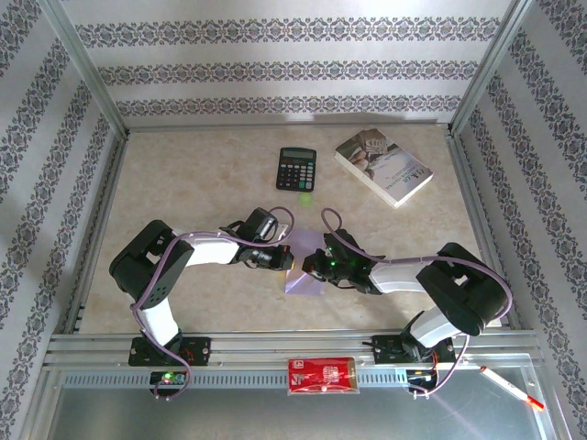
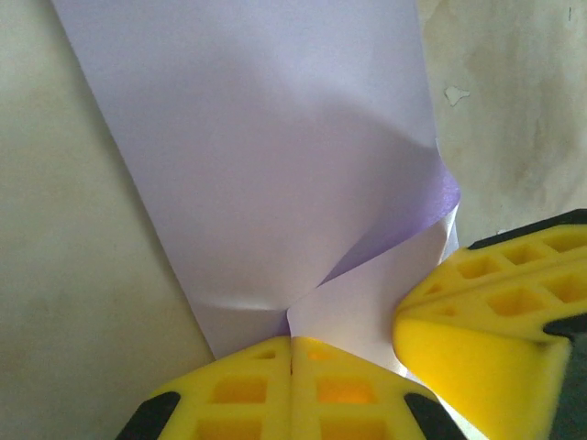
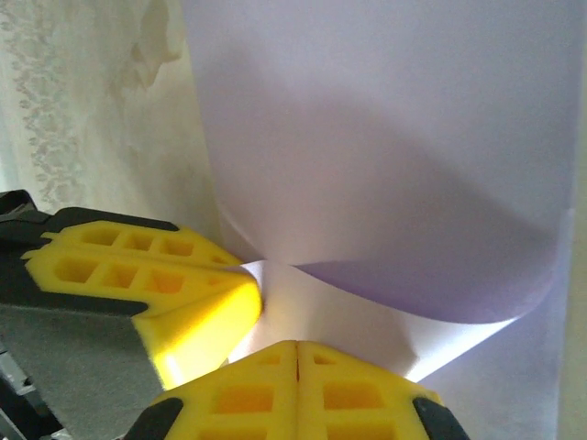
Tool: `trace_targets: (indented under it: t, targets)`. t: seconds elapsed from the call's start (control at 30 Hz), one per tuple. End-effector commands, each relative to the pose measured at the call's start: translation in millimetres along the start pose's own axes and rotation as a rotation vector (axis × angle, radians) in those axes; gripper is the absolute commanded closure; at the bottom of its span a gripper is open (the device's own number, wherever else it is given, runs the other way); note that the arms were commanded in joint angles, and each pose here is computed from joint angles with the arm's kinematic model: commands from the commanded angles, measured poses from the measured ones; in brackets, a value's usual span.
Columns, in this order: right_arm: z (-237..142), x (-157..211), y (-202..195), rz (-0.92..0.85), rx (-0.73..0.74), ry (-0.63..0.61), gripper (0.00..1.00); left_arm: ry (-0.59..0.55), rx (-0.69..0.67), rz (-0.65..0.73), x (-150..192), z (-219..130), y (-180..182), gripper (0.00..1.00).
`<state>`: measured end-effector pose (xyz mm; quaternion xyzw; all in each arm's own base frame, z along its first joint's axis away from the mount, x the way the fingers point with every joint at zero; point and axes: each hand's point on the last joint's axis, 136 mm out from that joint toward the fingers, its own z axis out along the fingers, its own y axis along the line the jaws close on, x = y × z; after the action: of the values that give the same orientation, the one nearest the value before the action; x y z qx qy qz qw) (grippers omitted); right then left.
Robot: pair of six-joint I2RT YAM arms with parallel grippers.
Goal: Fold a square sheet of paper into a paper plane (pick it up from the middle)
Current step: Fold the triangle at the bottom-center of the table.
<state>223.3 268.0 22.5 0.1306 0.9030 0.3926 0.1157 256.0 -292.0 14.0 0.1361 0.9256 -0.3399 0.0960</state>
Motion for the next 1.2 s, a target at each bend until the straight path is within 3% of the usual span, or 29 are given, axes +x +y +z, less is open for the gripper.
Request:
trace_targets:
  t: [0.0, 0.37, 0.6, 0.73, 0.8, 0.97, 1.17]
  targets:
    - [3, 4, -21, -0.002, 0.054, 0.018, 0.98, 0.176, -0.264, -0.101, 61, 12, 74, 1.0]
    - [3, 7, -41, 0.006, 0.109, 0.033, 0.98, 0.131, -0.242, -0.094, 47, 5, 62, 1.0]
    - [4, 12, -52, 0.018, 0.139, 0.047, 0.98, -0.009, -0.166, -0.08, 20, -29, 24, 0.66]
    - [3, 12, -55, 0.022, 0.148, 0.044, 0.98, -0.047, -0.14, -0.069, 32, -45, 1, 0.59]
    - [3, 12, -55, 0.025, 0.151, 0.043, 0.99, -0.05, -0.116, -0.07, 42, -47, -10, 0.63]
    - [2, 12, -58, 0.026, 0.158, 0.043, 0.99, -0.006, 0.005, -0.035, 60, -34, -45, 0.88]
    - [2, 11, -59, 0.027, 0.159, 0.041, 0.99, 0.039, 0.022, -0.003, 52, -14, -53, 0.98]
